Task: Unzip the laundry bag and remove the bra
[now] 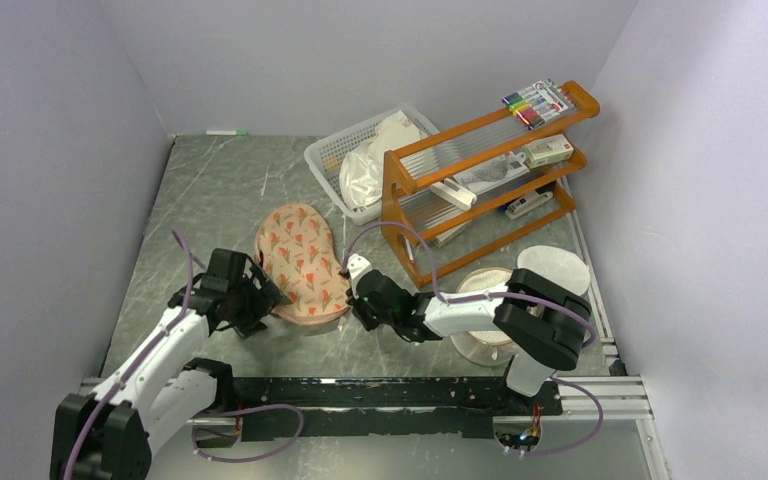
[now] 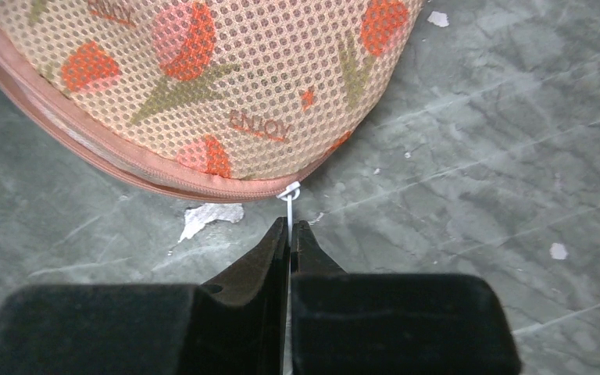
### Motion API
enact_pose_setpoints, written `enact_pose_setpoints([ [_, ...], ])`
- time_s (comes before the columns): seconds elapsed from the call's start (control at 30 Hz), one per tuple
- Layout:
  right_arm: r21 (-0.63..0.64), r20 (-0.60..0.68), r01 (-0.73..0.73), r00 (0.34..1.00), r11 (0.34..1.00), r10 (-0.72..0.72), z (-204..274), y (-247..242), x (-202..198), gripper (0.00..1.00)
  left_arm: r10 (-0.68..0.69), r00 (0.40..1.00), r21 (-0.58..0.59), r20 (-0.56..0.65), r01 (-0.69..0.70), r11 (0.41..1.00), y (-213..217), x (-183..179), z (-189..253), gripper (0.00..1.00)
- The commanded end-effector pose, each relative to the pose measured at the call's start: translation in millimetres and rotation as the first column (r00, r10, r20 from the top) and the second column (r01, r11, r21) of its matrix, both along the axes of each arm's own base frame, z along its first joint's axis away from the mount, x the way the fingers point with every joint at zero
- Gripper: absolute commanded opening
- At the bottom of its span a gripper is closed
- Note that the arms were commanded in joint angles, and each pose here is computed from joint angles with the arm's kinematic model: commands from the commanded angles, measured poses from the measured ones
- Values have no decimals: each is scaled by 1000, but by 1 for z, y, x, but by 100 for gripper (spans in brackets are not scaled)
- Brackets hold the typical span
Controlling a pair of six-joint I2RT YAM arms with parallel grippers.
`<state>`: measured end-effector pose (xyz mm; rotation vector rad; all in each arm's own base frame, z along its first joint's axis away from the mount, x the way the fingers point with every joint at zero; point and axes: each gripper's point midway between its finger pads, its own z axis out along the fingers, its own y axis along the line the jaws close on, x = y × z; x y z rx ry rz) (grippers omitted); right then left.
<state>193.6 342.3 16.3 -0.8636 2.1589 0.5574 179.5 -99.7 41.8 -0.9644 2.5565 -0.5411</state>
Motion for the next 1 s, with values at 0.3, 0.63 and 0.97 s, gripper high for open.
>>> enact_pose_setpoints([
  [0.3, 159, -91, 10, 996, 987, 4, 16, 23, -22, 0, -83, 996, -161, 42, 89, 983, -65, -11, 9, 92],
  [0.63, 173, -106, -8, 994, 985, 27, 17, 30, -32, 0, -61, 997, -182, 42, 67, 981, -74, 0, -3, 69],
  [0.97, 121, -73, 6, 997, 993, 3, 12, 22, -26, 0, -16, 998, -136, 55, 23, 990, -55, -10, -9, 22],
])
